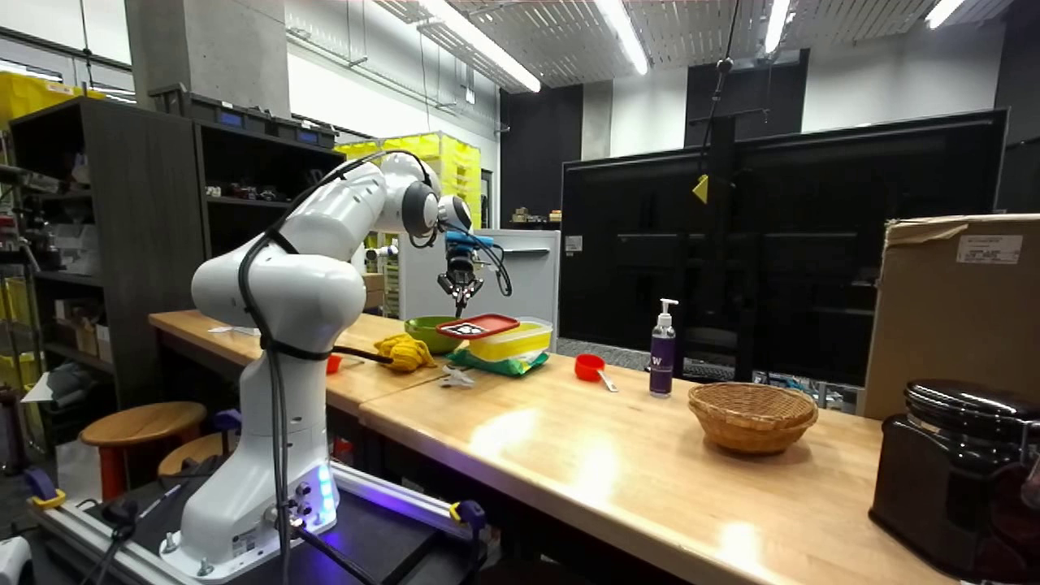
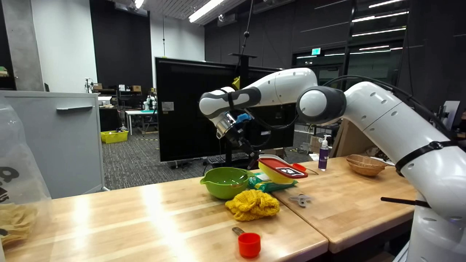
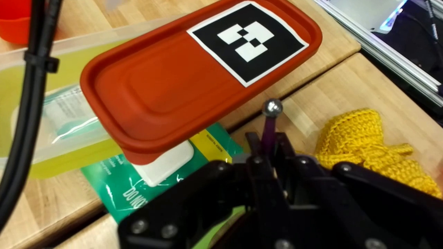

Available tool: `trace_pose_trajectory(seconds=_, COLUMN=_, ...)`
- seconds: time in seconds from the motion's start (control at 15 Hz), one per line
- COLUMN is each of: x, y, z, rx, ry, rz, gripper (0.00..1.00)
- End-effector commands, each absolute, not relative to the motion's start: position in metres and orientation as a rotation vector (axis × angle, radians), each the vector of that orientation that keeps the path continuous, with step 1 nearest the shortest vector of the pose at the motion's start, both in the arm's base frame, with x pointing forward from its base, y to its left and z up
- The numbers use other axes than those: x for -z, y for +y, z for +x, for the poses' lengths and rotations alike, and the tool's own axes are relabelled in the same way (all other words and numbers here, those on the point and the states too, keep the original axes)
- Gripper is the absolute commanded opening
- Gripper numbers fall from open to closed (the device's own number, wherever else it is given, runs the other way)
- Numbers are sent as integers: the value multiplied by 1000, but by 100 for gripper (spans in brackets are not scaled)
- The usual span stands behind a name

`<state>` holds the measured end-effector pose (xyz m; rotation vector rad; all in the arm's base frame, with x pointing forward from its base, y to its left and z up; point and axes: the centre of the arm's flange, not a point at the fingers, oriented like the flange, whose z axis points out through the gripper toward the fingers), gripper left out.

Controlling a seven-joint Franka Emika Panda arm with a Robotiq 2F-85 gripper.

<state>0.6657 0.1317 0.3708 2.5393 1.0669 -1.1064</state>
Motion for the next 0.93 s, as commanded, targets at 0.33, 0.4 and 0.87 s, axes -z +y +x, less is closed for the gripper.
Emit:
trace_pose_trajectory(seconds=0.33, x=-364, y=167, z=696, rx=1111, ry=1107, rz=2522, gripper=3)
trace_pose_trajectory(seconds=0.4, x=-358, y=169, z=698, rx=1115, ry=1109, rz=2516, gripper=3)
trace_pose_trajectory(seconds=0.87, x=-330, y=172, z=717, rx=1135, ry=1116, rz=2478, gripper=3)
